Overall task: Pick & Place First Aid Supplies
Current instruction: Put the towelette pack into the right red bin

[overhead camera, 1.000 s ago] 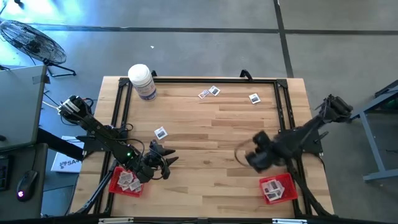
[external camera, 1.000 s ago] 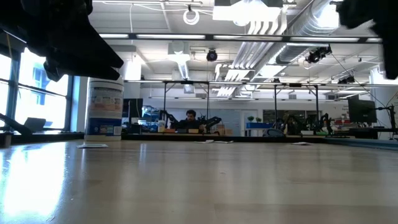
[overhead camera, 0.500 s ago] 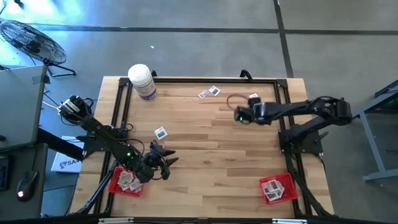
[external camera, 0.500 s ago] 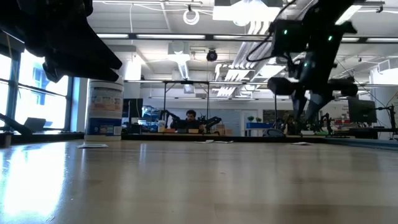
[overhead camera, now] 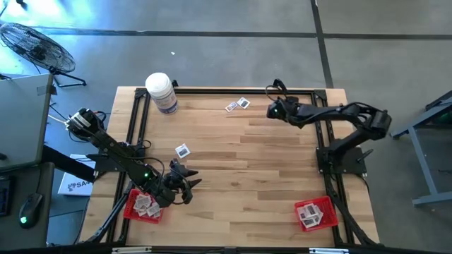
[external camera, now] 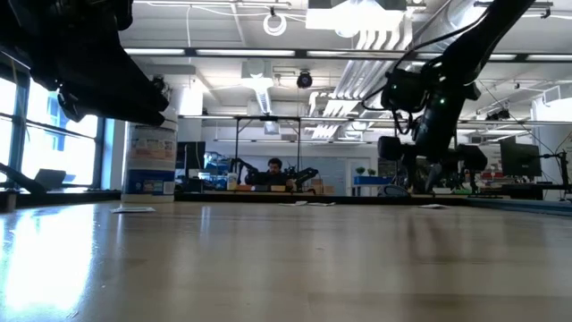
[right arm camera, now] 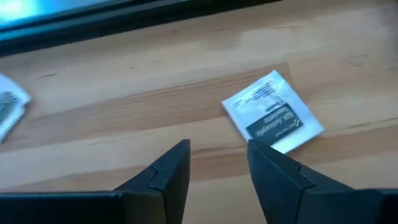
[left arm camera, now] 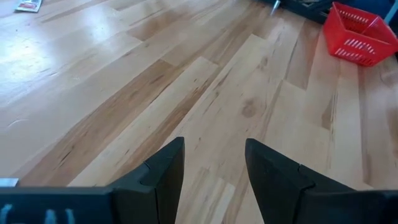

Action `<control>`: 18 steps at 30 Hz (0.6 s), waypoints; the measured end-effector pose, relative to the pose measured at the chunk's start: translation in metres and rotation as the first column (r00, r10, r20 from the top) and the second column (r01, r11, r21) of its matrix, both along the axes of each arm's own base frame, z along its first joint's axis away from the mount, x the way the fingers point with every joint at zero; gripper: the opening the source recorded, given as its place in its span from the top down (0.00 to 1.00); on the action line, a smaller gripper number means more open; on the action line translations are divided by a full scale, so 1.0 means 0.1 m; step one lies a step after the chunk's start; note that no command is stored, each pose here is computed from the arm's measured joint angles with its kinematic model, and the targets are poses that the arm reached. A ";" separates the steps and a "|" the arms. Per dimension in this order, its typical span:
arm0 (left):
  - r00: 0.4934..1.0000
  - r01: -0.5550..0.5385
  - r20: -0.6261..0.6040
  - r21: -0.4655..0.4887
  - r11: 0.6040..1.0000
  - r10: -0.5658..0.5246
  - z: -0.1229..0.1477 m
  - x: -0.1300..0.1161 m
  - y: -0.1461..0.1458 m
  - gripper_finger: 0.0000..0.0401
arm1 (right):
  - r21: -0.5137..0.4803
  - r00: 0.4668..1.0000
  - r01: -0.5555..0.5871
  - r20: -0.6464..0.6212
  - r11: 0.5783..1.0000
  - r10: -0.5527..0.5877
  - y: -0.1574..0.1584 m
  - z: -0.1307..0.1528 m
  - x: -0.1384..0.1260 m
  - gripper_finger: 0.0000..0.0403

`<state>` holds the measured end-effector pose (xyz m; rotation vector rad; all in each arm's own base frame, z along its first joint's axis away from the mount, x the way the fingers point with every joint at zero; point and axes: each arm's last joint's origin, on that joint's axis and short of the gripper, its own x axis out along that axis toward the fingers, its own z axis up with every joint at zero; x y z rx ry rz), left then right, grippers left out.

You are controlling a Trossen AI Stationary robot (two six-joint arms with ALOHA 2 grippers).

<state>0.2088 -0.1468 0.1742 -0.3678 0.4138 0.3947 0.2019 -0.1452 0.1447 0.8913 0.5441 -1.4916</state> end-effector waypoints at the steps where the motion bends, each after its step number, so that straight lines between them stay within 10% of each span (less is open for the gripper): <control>1: 1.000 0.000 0.001 -0.001 1.000 0.000 0.00 0.00 0.00 0.58 | 0.004 1.000 0.002 -0.014 1.000 -0.002 -0.03 -0.02 0.00 0.62; 18: 1.000 0.000 0.002 -0.002 1.000 0.000 0.00 0.00 0.00 0.58 | 0.114 0.998 0.043 -0.044 0.993 -0.038 -0.17 -0.33 0.02 0.62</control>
